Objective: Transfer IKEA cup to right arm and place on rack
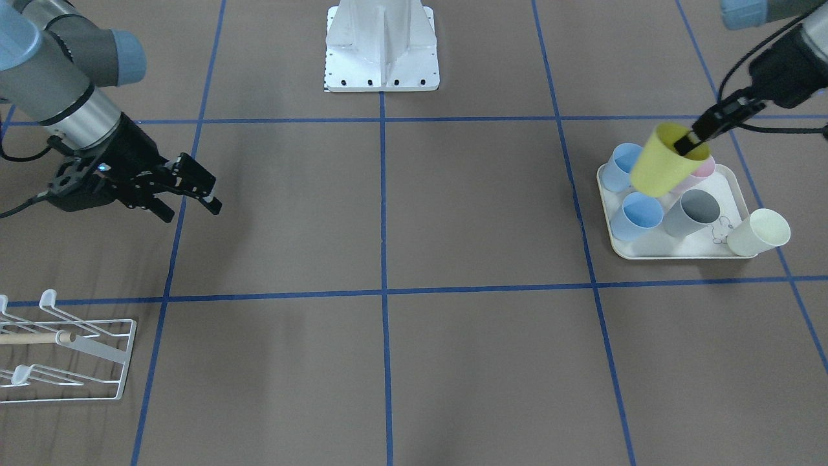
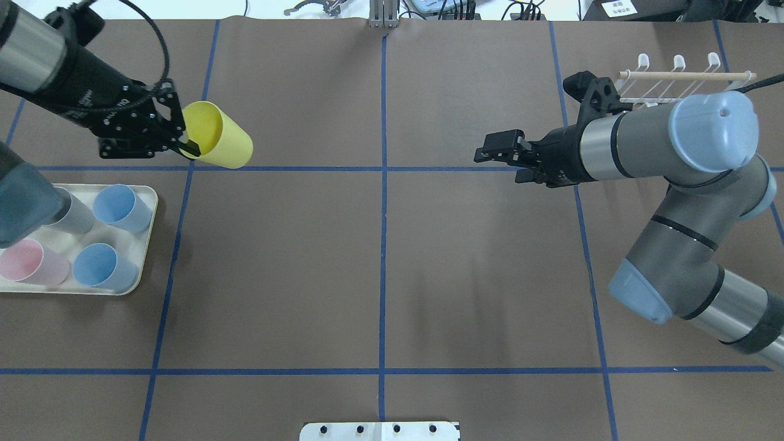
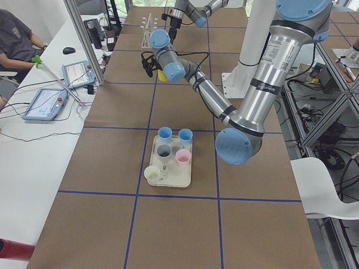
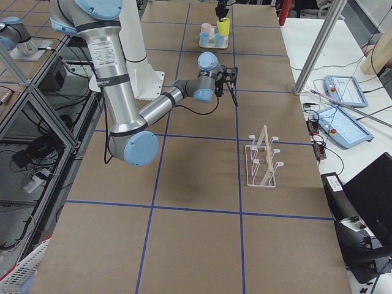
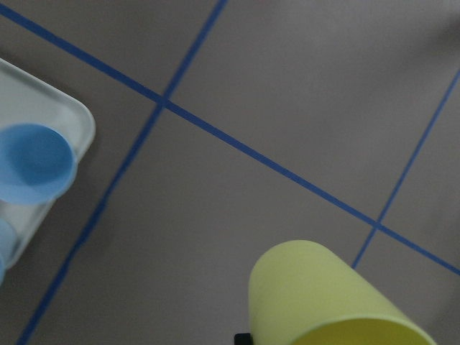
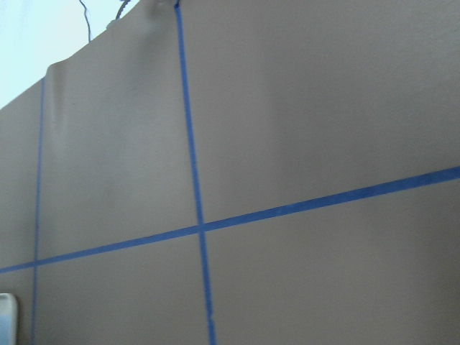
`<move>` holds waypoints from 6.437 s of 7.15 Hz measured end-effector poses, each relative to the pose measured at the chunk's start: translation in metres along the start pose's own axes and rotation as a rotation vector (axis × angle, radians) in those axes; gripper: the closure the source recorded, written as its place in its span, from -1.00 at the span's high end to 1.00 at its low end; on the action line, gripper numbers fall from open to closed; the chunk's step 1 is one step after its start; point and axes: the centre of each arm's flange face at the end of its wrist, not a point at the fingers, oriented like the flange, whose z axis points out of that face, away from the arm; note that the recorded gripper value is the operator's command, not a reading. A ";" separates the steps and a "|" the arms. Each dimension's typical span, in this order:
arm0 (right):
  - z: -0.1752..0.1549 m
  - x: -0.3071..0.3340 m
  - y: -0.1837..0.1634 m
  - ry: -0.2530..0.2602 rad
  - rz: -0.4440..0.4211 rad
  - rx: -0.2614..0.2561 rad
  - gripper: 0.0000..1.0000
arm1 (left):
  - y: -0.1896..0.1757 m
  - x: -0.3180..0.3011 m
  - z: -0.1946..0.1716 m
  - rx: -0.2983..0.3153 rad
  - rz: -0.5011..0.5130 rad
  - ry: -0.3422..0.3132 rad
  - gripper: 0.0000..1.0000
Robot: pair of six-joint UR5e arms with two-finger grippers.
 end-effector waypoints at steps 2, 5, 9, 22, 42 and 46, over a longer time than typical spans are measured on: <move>0.000 -0.034 0.032 -0.190 0.066 -0.002 0.98 | 0.027 0.030 0.027 -0.049 -0.085 0.146 -1.00; -0.017 -0.058 0.084 -0.549 0.113 -0.021 0.97 | 0.036 0.033 0.057 -0.175 -0.288 0.450 -1.00; -0.035 -0.087 0.101 -0.743 0.133 -0.056 0.97 | 0.027 0.011 0.059 -0.455 -0.631 0.715 -1.00; -0.036 -0.120 0.121 -0.839 0.145 -0.069 0.97 | 0.098 -0.014 0.041 -0.903 -0.940 0.647 -1.00; -0.032 -0.129 0.122 -0.903 0.176 -0.019 -0.63 | 0.107 -0.024 0.041 -0.949 -0.928 0.654 1.00; -0.034 -0.112 0.119 -0.906 0.159 -0.004 -0.63 | 0.097 -0.058 0.034 -0.861 -0.855 0.688 1.00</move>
